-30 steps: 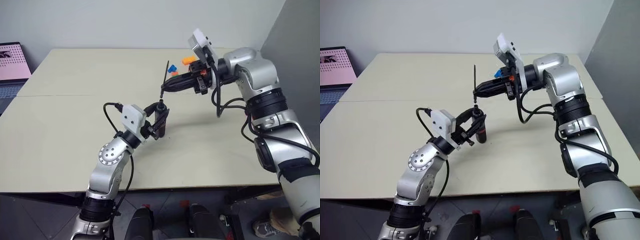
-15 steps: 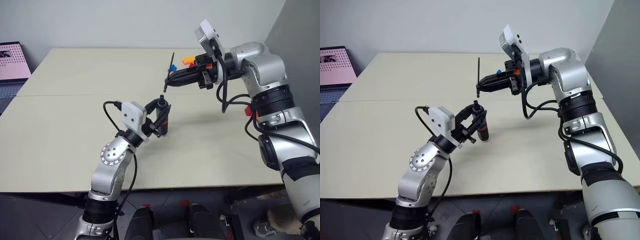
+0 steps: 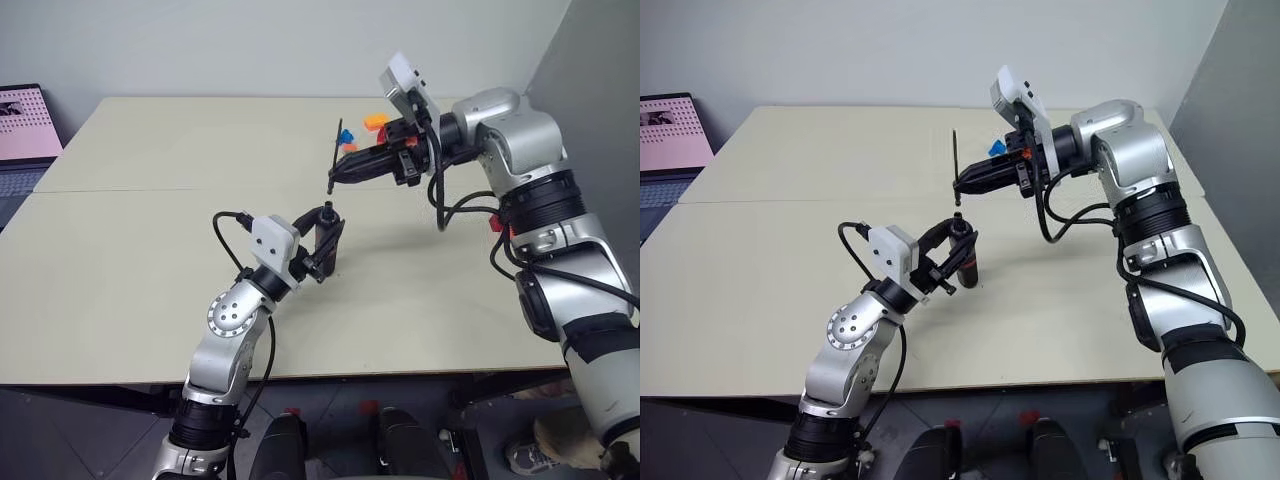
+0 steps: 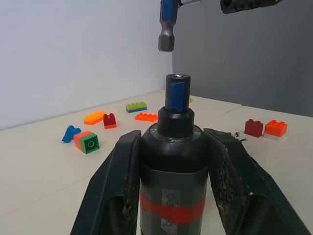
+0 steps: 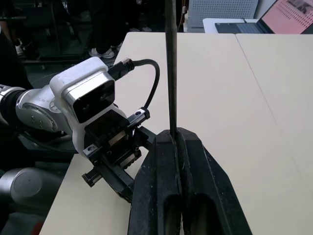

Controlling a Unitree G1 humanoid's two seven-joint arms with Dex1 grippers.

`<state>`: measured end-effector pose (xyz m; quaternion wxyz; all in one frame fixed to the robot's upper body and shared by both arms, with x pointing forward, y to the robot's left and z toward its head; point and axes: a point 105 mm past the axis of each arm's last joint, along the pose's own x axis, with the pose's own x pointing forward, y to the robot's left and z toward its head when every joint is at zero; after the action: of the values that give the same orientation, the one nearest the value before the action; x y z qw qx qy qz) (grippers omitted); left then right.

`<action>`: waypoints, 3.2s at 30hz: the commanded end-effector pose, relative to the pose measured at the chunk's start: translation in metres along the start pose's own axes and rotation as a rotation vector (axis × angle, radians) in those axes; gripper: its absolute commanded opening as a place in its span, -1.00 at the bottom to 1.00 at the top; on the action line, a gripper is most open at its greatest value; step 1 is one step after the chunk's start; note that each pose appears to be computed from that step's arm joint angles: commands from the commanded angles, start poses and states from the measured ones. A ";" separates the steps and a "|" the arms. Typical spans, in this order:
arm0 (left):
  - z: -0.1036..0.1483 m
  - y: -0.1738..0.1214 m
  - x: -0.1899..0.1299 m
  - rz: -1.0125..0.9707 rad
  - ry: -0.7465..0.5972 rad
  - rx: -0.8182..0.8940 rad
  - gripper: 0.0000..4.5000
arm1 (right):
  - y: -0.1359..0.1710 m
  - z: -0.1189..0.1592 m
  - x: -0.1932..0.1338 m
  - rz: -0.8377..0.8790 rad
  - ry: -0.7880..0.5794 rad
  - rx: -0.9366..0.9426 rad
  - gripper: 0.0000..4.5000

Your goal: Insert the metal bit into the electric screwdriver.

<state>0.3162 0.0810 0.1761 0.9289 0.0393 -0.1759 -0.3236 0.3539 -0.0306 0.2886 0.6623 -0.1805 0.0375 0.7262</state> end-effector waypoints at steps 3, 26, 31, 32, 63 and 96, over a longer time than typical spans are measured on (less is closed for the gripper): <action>0.005 0.001 0.000 0.004 -0.019 0.016 -0.28 | 0.007 0.015 -0.001 0.051 0.015 -0.041 -1.00; 0.005 0.003 -0.001 0.001 -0.015 0.022 -0.28 | 0.016 0.023 -0.001 0.101 -0.028 0.019 -1.00; 0.005 0.003 -0.001 -0.001 -0.016 0.023 -0.28 | 0.014 0.019 0.000 0.090 -0.028 0.019 -1.00; 0.005 0.002 -0.001 -0.002 -0.016 0.023 -0.28 | 0.013 0.018 0.000 0.085 -0.026 0.017 -1.00; 0.007 0.003 -0.002 -0.003 -0.014 0.027 -0.28 | 0.011 0.000 0.005 0.072 0.006 0.020 -1.00; 0.008 0.007 -0.003 0.000 -0.014 0.026 -0.28 | 0.013 0.015 -0.001 0.059 -0.120 0.042 -1.00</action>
<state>0.3163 0.0844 0.1758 0.9276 0.0439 -0.1729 -0.3281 0.3485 -0.0313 0.2808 0.6600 -0.1294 0.0566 0.7378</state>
